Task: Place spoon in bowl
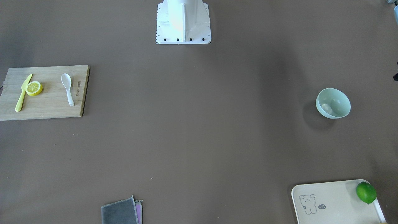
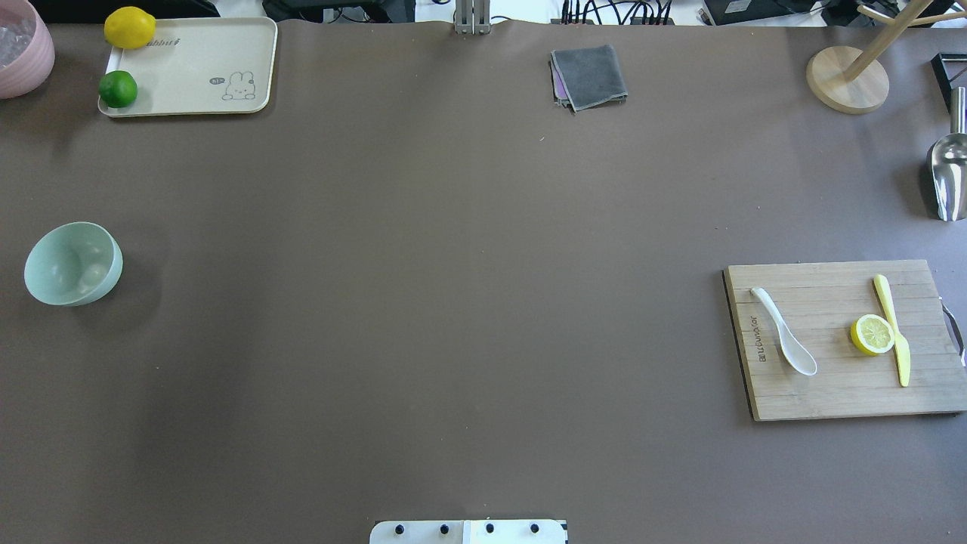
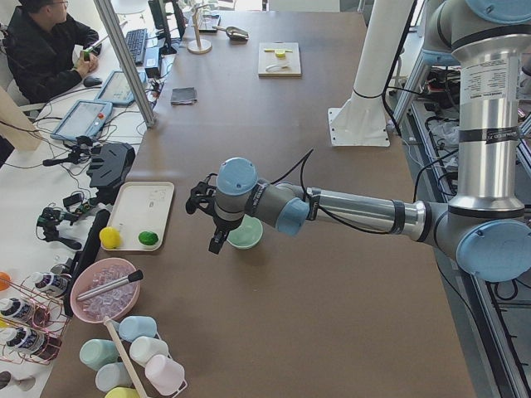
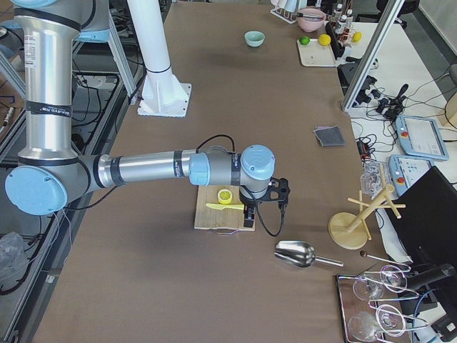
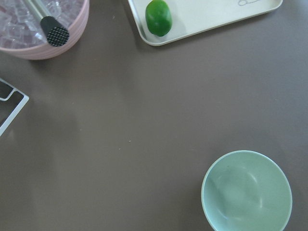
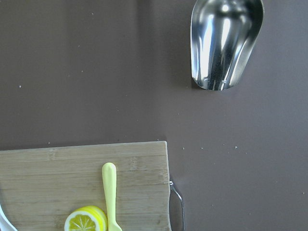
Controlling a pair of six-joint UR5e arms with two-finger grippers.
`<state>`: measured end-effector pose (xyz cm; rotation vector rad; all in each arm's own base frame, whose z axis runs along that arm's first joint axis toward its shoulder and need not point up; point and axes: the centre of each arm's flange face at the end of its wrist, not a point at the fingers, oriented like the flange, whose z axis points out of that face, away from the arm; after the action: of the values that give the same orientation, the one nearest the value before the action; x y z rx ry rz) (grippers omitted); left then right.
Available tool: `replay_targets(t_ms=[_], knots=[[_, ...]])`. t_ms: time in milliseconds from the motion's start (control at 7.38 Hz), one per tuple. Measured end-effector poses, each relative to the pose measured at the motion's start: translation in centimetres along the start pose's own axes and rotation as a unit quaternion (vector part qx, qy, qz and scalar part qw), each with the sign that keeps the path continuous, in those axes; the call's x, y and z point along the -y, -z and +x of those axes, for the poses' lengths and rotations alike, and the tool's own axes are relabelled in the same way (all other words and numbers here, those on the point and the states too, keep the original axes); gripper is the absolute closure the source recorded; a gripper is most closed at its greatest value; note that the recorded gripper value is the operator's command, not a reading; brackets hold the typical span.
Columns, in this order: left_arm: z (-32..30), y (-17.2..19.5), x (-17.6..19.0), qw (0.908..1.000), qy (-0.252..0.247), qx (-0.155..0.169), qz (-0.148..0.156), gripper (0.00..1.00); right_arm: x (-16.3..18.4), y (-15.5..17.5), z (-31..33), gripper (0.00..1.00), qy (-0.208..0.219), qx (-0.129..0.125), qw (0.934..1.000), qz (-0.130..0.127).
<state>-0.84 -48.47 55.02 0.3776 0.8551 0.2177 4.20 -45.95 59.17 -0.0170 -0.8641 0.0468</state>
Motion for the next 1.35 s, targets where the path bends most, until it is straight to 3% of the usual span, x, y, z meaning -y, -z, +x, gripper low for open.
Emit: replay_targets(t_ms=[406,677,948,1355], knots=[[3.4,-4.8,3.0,0.9976,0.062,-0.030,-0.002,0.02,0.4,0.1,-0.4,0.00,0.003,0.001,1.0000,0.001],[1.8,-9.0,1.6,0.9968,0.068,-0.041,0.001,0.02,0.6,0.4,-0.9,0.00,0.008,0.009,0.9999,0.004],[0.6,-11.3,0.3,0.9968,0.066,-0.046,-0.001,0.02,2.2,1.8,-3.5,0.00,0.030,0.034,0.9989,0.015],[2.0,-13.3,-0.2,0.9964,0.062,-0.054,-0.018,0.02,4.8,2.3,-7.0,0.00,0.065,0.003,0.9976,0.023]])
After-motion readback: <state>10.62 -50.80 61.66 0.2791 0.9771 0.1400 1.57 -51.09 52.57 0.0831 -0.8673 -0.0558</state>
